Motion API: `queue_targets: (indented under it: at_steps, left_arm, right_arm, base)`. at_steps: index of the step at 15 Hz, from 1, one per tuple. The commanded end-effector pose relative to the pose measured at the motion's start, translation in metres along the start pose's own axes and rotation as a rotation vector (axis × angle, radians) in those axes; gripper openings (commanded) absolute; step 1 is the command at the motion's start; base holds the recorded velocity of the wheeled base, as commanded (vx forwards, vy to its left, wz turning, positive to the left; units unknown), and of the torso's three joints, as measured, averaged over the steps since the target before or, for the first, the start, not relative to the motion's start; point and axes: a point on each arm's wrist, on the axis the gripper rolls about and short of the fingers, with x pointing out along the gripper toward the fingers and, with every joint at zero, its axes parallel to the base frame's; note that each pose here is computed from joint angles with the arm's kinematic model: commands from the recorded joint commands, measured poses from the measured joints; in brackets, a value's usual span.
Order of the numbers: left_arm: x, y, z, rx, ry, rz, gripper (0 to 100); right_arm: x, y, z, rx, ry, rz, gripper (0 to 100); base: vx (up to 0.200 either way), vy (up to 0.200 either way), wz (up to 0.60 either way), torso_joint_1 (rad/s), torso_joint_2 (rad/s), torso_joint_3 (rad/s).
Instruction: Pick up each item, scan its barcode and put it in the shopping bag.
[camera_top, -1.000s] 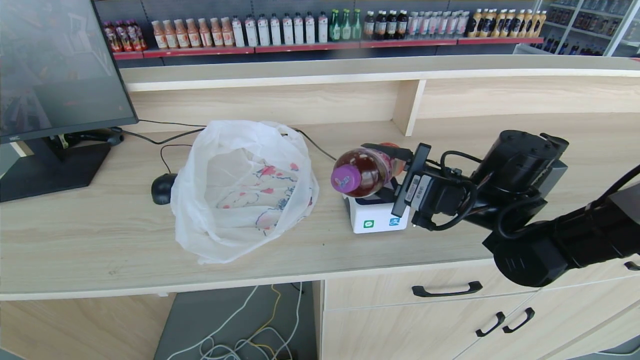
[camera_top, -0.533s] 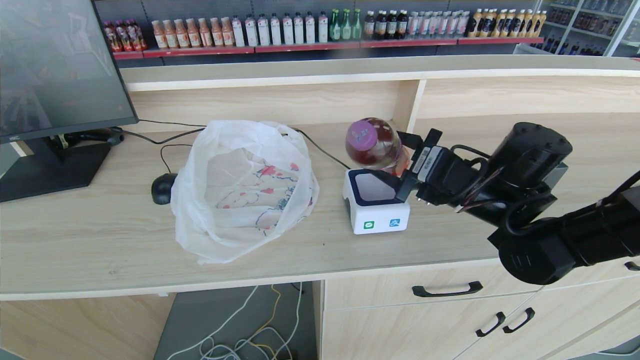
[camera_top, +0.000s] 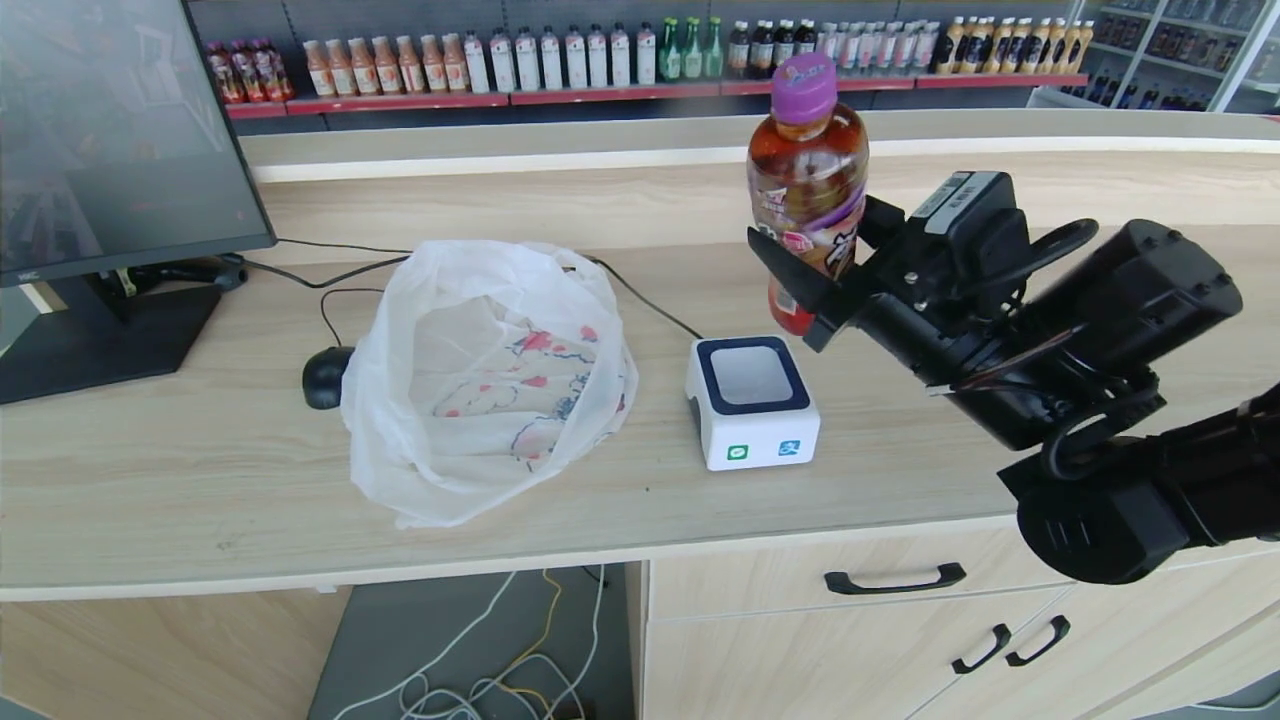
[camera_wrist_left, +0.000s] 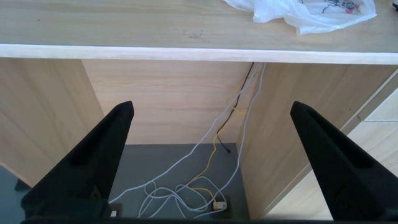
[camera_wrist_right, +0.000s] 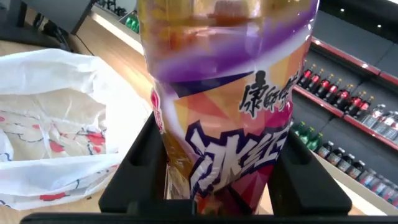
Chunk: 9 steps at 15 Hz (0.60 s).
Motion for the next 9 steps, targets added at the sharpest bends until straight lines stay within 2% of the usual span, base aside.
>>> queue_targets:
  at_steps: [1,4,9]
  left_arm:
    - [0.000,0.000,0.000,0.005,-0.001,-0.001,100]
    - [0.000,0.000,0.000,0.007,-0.001,-0.001,100]
    - [0.000,0.000,0.000,0.002,-0.001,-0.001,100]
  right_arm:
    - [-0.009,0.000,0.010,0.043,-0.002,-0.027,0]
    - [-0.023,0.002,0.009,0.206,0.070,-0.165,0]
    - [-0.033,-0.006,0.024,0.340,0.087,-0.299,0]
  base:
    - [0.000,0.000,0.00,0.000,0.00,0.000]
    - [0.000,0.000,0.00,0.000,0.00,0.000]
    - [0.000,0.000,0.00,0.000,0.00,0.000]
